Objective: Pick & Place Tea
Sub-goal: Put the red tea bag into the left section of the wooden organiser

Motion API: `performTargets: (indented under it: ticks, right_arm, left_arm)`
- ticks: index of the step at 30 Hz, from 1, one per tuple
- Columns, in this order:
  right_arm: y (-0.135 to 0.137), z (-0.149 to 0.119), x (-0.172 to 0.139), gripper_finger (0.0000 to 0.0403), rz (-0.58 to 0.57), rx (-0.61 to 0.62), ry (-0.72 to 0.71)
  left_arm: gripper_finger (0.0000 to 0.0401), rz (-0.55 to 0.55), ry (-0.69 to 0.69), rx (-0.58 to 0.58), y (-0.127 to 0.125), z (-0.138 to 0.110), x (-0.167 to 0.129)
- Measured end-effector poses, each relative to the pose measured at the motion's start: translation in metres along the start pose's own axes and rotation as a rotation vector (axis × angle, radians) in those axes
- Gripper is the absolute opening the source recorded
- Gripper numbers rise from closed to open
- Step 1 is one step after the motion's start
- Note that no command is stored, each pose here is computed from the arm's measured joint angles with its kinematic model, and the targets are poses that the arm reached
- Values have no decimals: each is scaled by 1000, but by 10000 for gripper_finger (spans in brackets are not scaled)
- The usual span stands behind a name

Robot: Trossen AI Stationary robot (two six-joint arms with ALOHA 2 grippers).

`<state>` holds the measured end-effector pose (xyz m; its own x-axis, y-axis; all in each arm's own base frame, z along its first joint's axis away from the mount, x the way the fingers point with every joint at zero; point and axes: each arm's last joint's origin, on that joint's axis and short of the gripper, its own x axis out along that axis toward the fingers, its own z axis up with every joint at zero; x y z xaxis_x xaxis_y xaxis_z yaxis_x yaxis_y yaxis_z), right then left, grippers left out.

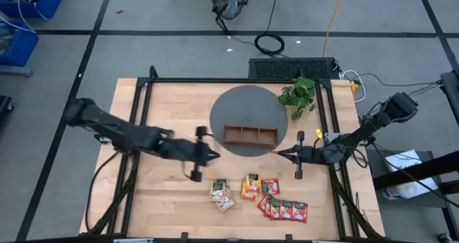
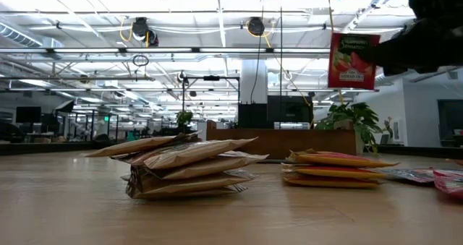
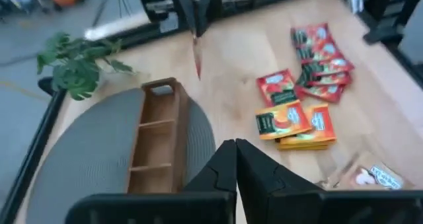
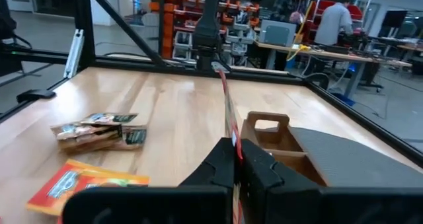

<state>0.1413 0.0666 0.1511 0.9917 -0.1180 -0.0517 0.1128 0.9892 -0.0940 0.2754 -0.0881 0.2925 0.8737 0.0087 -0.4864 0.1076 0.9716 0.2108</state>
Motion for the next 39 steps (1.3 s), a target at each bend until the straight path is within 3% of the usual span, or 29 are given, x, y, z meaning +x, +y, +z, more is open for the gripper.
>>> performTargets:
  ticks: [4, 8, 10, 14, 21, 25, 32, 39]
  right_arm:
    - [-11, 12, 20, 0, 30, -10, 14]
    - [-31, 22, 45, 0, -25, -24, 176]
    - [-44, 25, 52, 0, -67, -10, 223]
    - [-68, 26, 56, 0, -105, 41, 183]
    - [-89, 1, 46, 0, -155, 163, 203]
    - [-91, -12, 39, 0, -173, 167, 231]
    - [-93, -18, 39, 0, -146, 184, 262]
    - [-93, -27, 44, 0, -149, 189, 304]
  left_arm:
    - [5, -16, -130, -88, -2, -55, -8]
    - [16, -10, -212, -96, -5, -91, -6]
    - [17, -12, -262, -88, -6, -100, -5]
    - [11, 2, -290, -59, -6, -115, -5]
    - [17, -10, -310, -39, -7, -118, -6]
    - [26, -18, -321, -23, -7, -117, -6]
    - [5, 0, -367, 0, -5, -112, -8]
    - [23, 5, -388, 8, -5, -110, -8]
